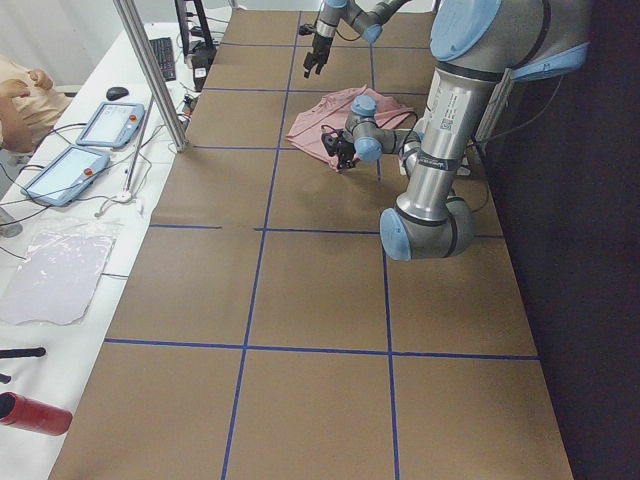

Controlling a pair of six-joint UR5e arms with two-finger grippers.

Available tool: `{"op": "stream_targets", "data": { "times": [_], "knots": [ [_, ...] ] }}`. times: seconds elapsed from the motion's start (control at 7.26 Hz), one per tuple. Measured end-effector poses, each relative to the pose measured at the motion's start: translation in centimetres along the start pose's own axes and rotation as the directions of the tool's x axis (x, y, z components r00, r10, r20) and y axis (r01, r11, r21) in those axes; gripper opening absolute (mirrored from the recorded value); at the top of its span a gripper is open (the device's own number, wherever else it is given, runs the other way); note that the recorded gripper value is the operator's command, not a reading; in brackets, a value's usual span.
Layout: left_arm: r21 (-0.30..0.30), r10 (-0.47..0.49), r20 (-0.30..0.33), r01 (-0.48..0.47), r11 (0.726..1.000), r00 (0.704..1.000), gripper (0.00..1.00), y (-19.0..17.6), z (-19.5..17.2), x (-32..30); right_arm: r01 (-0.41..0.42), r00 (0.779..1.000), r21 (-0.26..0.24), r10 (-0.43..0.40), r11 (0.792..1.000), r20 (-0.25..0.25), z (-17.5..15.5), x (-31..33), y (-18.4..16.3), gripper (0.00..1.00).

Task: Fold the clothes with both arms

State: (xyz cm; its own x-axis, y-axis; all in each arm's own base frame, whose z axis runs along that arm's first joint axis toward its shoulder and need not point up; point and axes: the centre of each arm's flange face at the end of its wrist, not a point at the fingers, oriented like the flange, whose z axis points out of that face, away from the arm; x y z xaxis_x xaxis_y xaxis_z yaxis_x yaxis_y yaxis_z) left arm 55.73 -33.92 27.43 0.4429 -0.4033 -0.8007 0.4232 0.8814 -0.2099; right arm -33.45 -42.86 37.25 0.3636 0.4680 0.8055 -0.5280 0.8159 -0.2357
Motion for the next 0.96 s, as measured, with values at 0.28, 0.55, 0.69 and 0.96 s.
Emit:
{"op": "stream_targets", "data": {
  "times": [0.28,0.55,0.69,0.96],
  "knots": [
    [0.059,0.069,0.025,-0.07,0.996,0.997,0.0,-4.4,-1.1,0.2,0.001,1.0,-0.001,-0.001,1.0,0.001,0.1,-0.2,0.0,1.0],
    [0.134,0.115,0.042,-0.12,0.984,0.992,0.0,-10.5,-0.9,0.9,0.003,1.0,-0.002,-0.003,1.0,0.002,0.1,-0.3,0.0,1.0],
    [0.184,0.124,0.038,-0.129,0.974,0.992,0.0,-14.9,-0.1,2.6,0.008,1.0,-0.004,-0.008,1.0,0.0,0.2,-0.2,0.0,1.0],
    [0.281,0.12,0.031,-0.124,0.952,0.992,0.0,-24.5,1.7,7.5,0.015,1.0,-0.009,-0.015,1.0,0.002,0.2,-0.3,0.2,1.0]
  ]
}}
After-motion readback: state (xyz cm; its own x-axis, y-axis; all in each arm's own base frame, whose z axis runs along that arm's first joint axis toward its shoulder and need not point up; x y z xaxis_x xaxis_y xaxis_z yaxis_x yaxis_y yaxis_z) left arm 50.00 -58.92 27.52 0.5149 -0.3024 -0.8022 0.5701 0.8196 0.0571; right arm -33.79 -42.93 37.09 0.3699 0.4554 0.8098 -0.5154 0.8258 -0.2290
